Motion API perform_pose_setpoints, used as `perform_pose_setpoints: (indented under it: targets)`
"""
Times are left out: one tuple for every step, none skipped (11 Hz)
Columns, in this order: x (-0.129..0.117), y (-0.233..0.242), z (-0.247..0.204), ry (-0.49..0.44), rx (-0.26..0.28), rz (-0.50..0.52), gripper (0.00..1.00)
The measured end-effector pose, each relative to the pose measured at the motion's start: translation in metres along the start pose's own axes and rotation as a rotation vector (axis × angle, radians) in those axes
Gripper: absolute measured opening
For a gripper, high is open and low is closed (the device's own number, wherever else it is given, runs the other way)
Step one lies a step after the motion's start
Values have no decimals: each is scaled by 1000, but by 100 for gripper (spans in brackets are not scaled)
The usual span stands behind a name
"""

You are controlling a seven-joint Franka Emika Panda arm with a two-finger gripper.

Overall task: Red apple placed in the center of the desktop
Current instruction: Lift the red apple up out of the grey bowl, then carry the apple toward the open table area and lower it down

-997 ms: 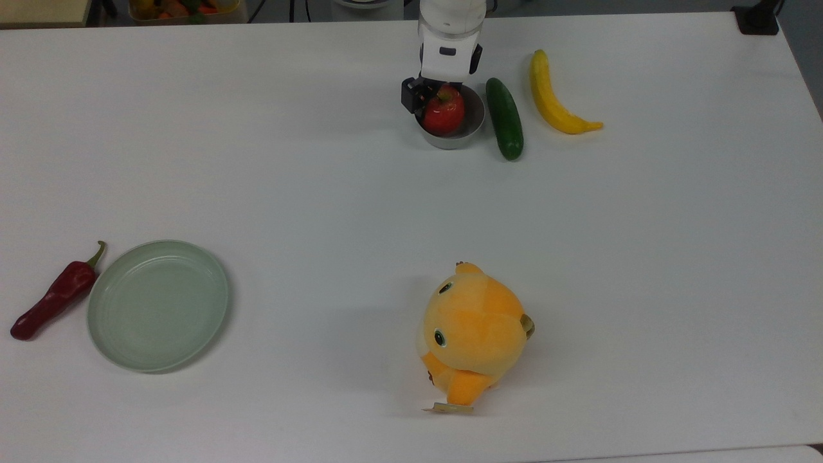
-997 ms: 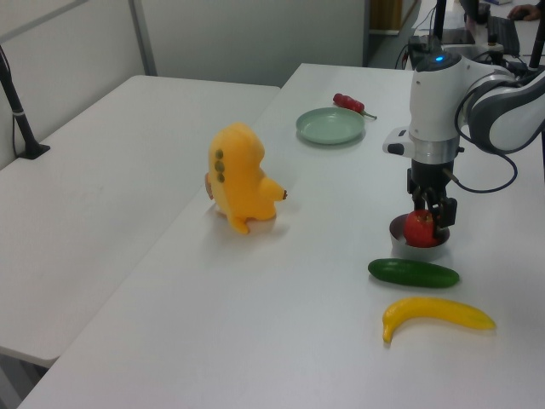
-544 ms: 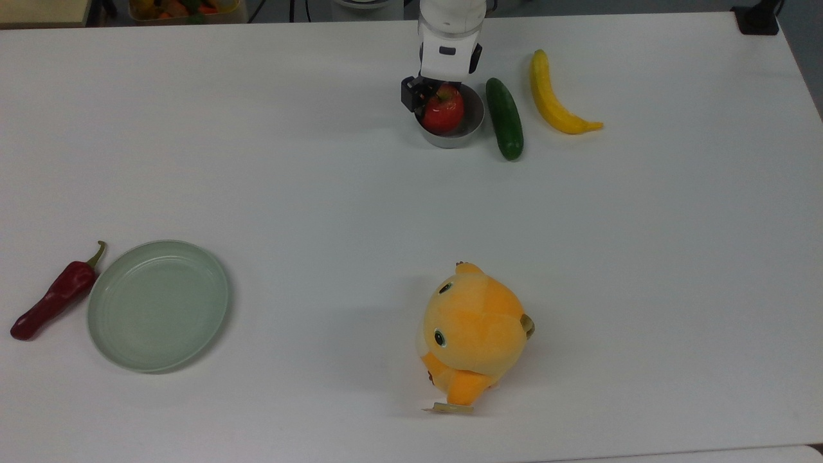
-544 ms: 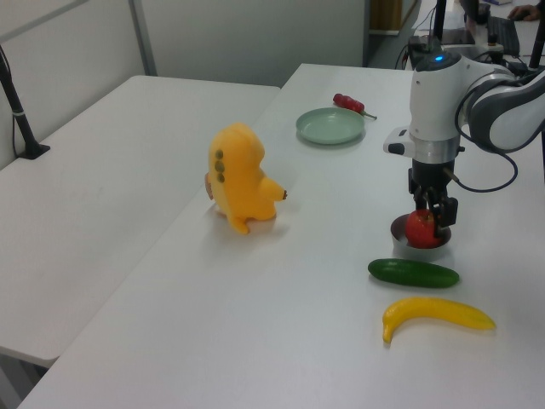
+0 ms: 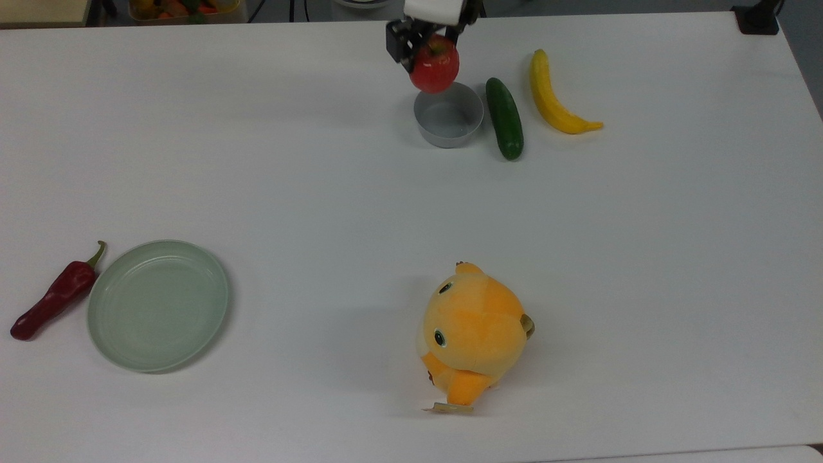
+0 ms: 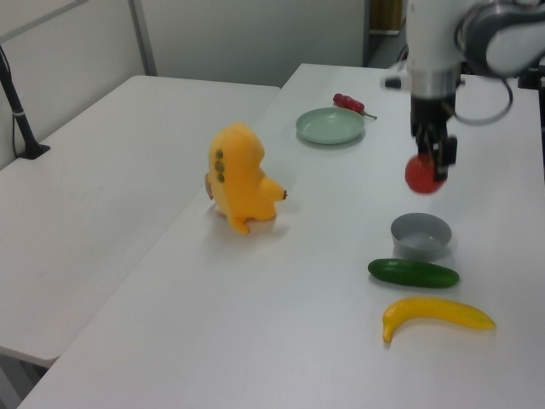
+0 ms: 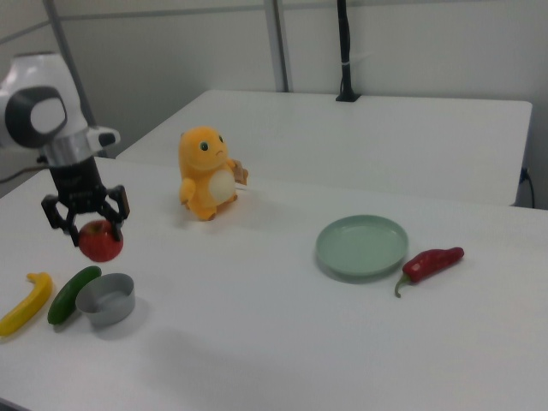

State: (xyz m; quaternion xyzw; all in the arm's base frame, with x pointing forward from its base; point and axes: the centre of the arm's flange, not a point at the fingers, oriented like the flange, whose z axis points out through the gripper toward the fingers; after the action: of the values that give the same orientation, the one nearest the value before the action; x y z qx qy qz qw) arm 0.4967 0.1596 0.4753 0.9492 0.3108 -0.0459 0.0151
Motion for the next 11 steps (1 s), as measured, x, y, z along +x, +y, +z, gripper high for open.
perform_pose_setpoints:
  targets:
    - [-4, 12, -25, 4, 13, 27, 78]
    - [-10, 25, -53, 8, 22, 54, 78]
    - [-15, 34, -71, 14, 28, 74, 78]
    - [-19, 43, -83, 27, 42, 96, 78]
    - [-22, 51, -87, 39, 51, 113, 78]
    - [-26, 60, -89, 44, 54, 131, 78]
    - [-30, 71, -88, 45, 57, 151, 78]
    - [-36, 84, -87, 46, 61, 166, 78]
    - [-43, 101, -85, 49, 65, 173, 78]
    - [-50, 123, -83, 53, 68, 181, 78]
    - [-56, 146, -78, 62, 66, 192, 78]
